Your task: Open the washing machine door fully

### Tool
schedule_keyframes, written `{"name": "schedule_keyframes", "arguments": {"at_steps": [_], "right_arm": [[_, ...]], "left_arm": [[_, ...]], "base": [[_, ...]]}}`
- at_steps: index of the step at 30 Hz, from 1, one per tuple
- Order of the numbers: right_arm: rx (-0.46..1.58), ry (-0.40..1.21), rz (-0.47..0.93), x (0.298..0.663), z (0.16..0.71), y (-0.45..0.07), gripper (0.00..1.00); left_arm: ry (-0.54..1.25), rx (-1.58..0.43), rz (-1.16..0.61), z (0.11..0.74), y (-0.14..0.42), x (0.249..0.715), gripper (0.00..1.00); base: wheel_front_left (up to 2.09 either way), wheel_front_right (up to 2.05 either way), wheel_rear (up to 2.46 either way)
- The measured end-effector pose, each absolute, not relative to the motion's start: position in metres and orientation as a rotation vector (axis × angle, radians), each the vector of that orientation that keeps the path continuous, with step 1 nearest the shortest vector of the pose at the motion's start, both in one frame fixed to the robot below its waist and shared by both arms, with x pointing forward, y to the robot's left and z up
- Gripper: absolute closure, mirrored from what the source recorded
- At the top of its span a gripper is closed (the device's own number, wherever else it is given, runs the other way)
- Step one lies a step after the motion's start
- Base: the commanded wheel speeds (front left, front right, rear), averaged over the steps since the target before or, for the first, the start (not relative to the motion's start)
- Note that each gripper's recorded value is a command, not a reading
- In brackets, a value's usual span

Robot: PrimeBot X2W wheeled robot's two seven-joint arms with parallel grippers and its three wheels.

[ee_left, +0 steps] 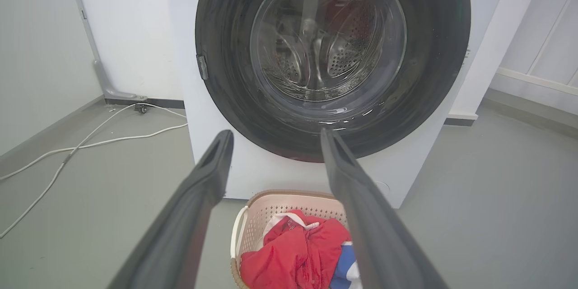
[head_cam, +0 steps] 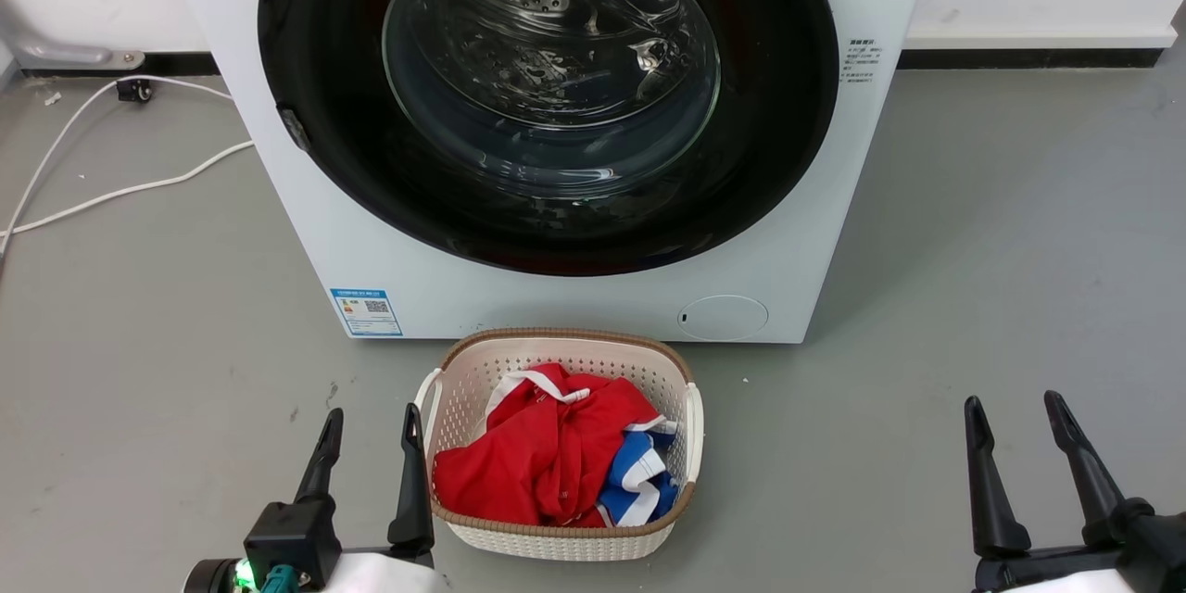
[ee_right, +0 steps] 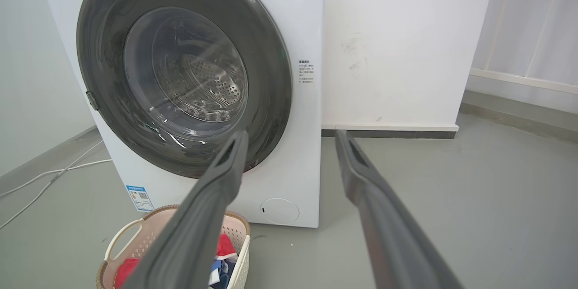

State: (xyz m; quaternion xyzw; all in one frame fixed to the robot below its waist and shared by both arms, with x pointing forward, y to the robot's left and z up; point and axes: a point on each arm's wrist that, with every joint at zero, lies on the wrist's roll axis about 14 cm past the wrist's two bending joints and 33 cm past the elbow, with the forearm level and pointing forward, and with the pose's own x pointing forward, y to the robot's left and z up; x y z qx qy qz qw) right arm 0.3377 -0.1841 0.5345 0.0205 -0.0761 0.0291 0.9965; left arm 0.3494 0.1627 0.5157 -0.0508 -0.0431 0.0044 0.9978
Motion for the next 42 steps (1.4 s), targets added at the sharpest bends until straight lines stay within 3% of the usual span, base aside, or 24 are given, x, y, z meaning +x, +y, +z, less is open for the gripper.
{"name": "schedule_keyframes", "arguments": {"at_steps": [19,42], "right_arm": [[-0.027,-0.187,0.06,0.3308,0.5408,-0.1854,0.0],[0.065,-0.165,0.041,0.3303,0.5321,-0.1896,0.0]], "left_arm": [[-0.122,-0.015,0.001,0.5191,0.1612,0.3444,0.0],[-0.107,-0.038,0.02,0.514,0.1684,0.342,0.0]], "base": [[0.0,0.0,0.0],[0.0,0.0,0.0]]}}
